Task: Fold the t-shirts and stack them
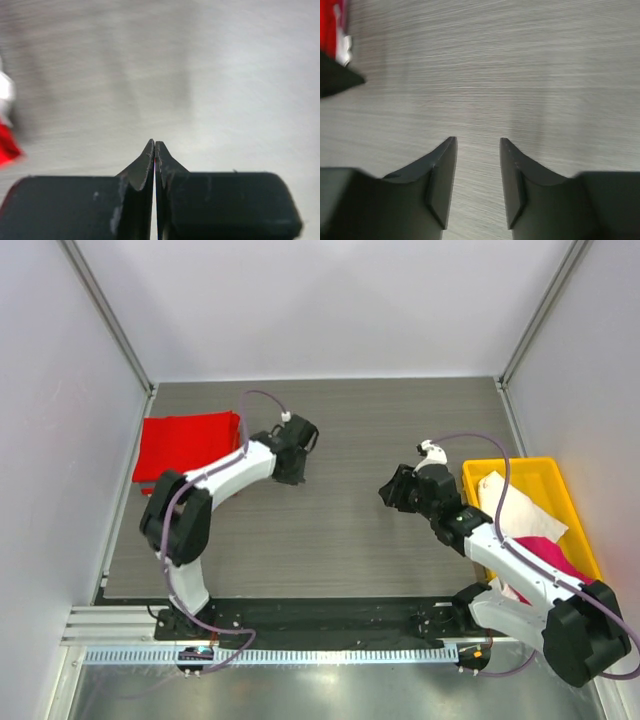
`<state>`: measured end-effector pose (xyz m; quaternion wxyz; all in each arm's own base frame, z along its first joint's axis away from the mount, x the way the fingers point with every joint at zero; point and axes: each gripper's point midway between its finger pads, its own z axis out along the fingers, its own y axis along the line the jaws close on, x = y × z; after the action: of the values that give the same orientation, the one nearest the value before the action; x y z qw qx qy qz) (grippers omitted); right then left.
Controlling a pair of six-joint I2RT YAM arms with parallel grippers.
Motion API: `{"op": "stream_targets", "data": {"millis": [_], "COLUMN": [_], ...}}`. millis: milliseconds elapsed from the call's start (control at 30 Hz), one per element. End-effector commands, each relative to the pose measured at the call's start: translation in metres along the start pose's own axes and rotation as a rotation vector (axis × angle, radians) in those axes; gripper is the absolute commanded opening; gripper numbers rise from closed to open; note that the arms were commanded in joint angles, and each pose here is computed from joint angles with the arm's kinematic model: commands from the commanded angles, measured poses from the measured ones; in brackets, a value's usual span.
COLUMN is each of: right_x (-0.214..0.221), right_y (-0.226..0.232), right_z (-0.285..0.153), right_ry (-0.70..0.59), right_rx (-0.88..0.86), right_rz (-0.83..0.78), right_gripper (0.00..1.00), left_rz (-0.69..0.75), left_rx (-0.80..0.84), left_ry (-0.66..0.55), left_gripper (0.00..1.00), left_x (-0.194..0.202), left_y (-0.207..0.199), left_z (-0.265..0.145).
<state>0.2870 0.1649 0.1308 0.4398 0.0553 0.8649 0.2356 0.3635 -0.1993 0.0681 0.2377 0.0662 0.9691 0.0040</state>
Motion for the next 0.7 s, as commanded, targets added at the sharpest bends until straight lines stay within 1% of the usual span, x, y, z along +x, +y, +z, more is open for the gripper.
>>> {"op": "stream_targets", "data": {"millis": [0, 33, 67, 100, 133, 167, 200, 233, 267, 300, 333, 400, 433, 467, 500, 533, 567, 600, 633, 667], "right_x": [-0.018, -0.022, -0.024, -0.025, -0.028, -0.028, -0.024, -0.025, -0.024, -0.013, -0.016, -0.008, -0.013, -0.016, -0.013, -0.016, -0.018, -0.017, -0.016, -0.017], "right_y": [-0.029, -0.036, -0.042, -0.046, -0.054, -0.057, -0.06, -0.061, -0.061, -0.066, -0.064, -0.07, -0.067, -0.065, -0.067, -0.065, -0.063, -0.066, -0.065, -0.065], "right_z": [-0.009, -0.012, -0.014, -0.019, -0.022, -0.025, -0.026, -0.028, -0.028, -0.026, -0.028, -0.028, -0.031, -0.034, -0.034, -0.036, -0.038, -0.039, -0.04, -0.041], "right_ry": [-0.149, -0.188, -0.213, -0.251, -0.278, -0.291, -0.298, -0.321, -0.33, -0.318, -0.35, -0.359, -0.387, -0.401, -0.406, -0.426, -0.446, -0.448, -0.45, -0.456], "right_rx": [0.117, 0.144, 0.166, 0.171, 0.211, 0.218, 0.218, 0.21, 0.2, 0.199, 0.177, 0.178, 0.161, 0.149, 0.144, 0.13, 0.12, 0.124, 0.12, 0.116], "right_rz": [-0.061, -0.063, -0.057, -0.04, -0.03, -0.027, -0.026, -0.022, -0.021, -0.026, -0.017, -0.015, -0.009, -0.009, -0.012, -0.007, -0.004, -0.003, 0.002, 0.004], "right_gripper": [0.54, 0.64, 0.83, 0.91, 0.97, 1.0, 1.0, 1.0, 1.0, 1.0, 1.0, 1.0, 1.0, 1.0, 1.0, 1.0, 1.0, 1.0, 1.0, 1.0], "left_rz": [-0.051, -0.059, -0.074, -0.127, -0.116, -0.155, -0.17, -0.168, -0.177, -0.185, -0.19, -0.202, -0.211, -0.26, -0.288, -0.305, -0.353, -0.38, -0.4, -0.435], "left_rx": [0.076, 0.052, 0.046, 0.1, 0.127, 0.184, 0.216, 0.243, 0.268, 0.264, 0.254, 0.239, 0.225, 0.222, 0.22, 0.213, 0.228, 0.215, 0.198, 0.207], "left_ry": [-0.23, -0.233, -0.272, -0.405, -0.391, -0.476, -0.515, -0.54, -0.594, -0.613, -0.624, -0.651, -0.65, -0.718, -0.748, -0.754, -0.802, -0.821, -0.82, -0.857], "left_gripper": [0.01, 0.11, 0.17, 0.24, 0.43, 0.58, 0.7, 0.84, 0.92, 0.99, 1.0, 1.0, 1.0, 1.0, 1.0, 1.0, 1.0, 1.0, 1.0, 1.0], "left_x": [-0.023, -0.006, -0.002, -0.021, 0.003, -0.009, -0.008, 0.003, -0.003, -0.002, 0.005, 0.007, 0.016, 0.009, 0.01, 0.02, 0.015, 0.015, 0.024, 0.019], "left_y": [-0.026, -0.019, -0.021, -0.023, -0.021, -0.027, -0.026, -0.021, -0.021, -0.017, -0.011, -0.004, 0.001, 0.008, 0.013, 0.019, 0.024, 0.029, 0.035, 0.038], "left_z": [-0.04, -0.037, -0.042, -0.068, -0.059, -0.069, -0.077, -0.082, -0.09, -0.093, -0.093, -0.094, -0.088, -0.096, -0.097, -0.091, -0.104, -0.106, -0.099, -0.105]}}
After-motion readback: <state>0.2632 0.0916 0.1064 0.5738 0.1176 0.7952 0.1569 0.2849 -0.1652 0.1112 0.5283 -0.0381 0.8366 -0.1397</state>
